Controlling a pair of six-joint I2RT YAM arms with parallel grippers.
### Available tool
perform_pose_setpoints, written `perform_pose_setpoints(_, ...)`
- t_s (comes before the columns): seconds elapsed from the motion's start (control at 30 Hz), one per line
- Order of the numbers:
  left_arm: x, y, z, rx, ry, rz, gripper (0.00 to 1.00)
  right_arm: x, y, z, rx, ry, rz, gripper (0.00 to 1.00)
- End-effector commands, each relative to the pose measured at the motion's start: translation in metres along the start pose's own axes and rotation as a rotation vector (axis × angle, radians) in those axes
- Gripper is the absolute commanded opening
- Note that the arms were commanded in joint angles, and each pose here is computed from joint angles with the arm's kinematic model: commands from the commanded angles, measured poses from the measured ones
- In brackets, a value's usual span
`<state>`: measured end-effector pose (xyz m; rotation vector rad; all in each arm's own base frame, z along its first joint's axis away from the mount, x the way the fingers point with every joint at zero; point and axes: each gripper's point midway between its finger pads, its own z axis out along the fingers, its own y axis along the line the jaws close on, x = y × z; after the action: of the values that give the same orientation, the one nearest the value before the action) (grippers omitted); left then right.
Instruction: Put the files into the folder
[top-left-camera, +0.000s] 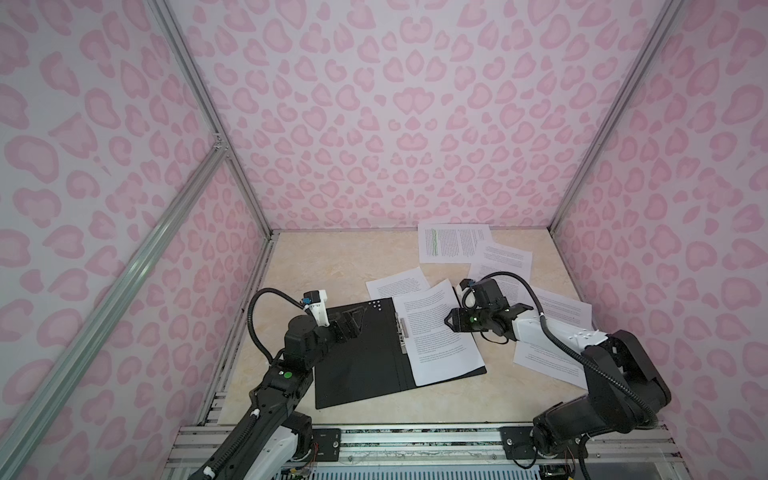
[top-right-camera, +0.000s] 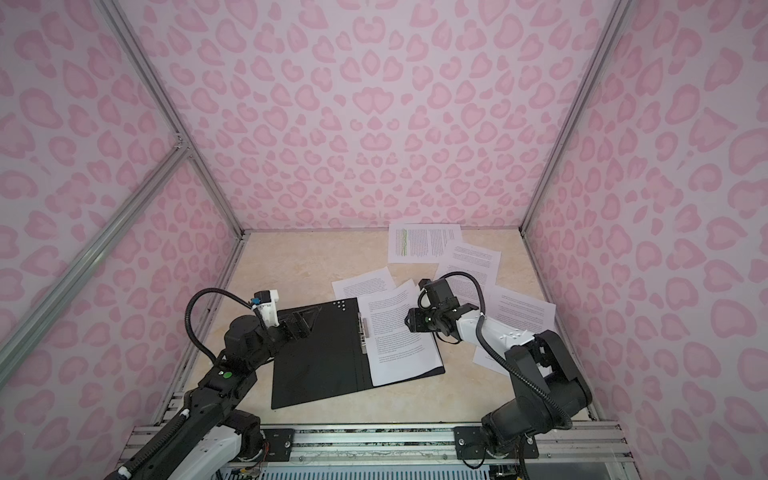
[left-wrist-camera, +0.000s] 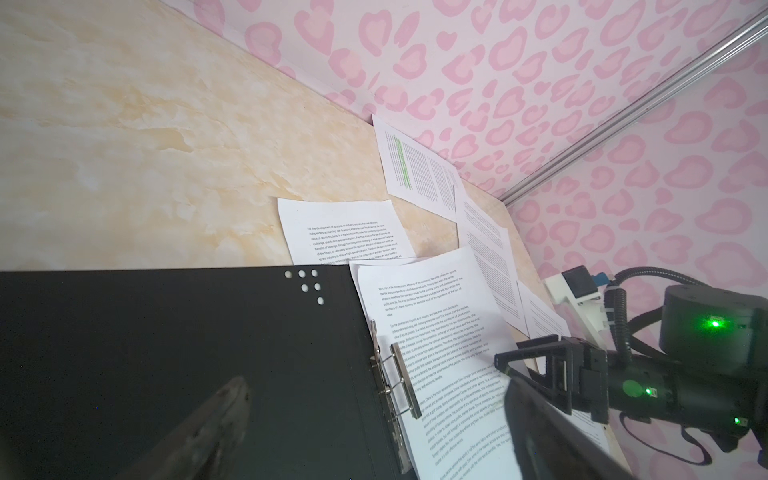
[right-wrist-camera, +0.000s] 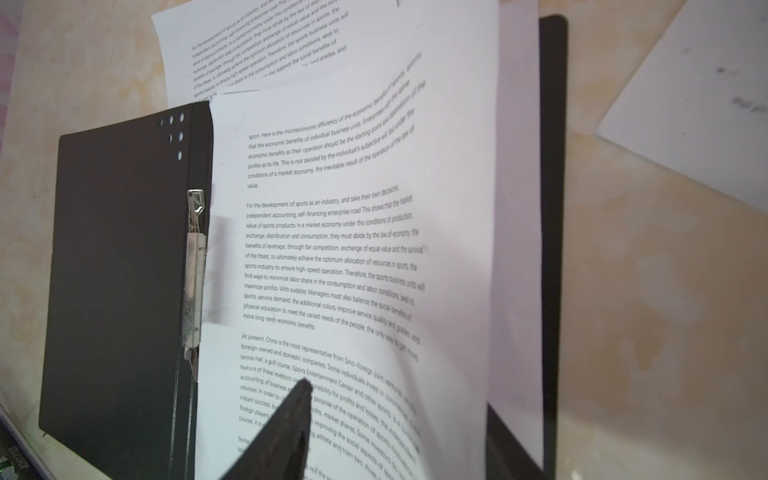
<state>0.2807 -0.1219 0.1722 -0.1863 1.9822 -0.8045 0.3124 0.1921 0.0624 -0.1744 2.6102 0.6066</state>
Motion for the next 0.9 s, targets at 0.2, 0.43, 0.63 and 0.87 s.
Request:
perform_pose_setpoints(0.2,-0.006,-0.004,0.000,0.007,-0.014,0.007,0.97,-0.003,-0.026,-0.006,0.152,-0.031,0.023,0.76)
perform_pose_setpoints(0.43,-0.003,0.008,0.010,-0.048,0.010,0.007,0.97,-0.018,-0.034,-0.037,0.220,-0.169,0.025,0.84)
perform_pose_setpoints(0.63,0.010,0.018,0.045,-0.103,0.149,-0.042,0.97,-0.017,-0.005,-0.029,0.032,-0.187,0.014,0.83)
perform_pose_setpoints(0.87,0.004,0.023,0.108,-0.132,0.291,-0.044,0.98,-0.009,0.016,-0.006,-0.127,-0.141,0.039,0.84)
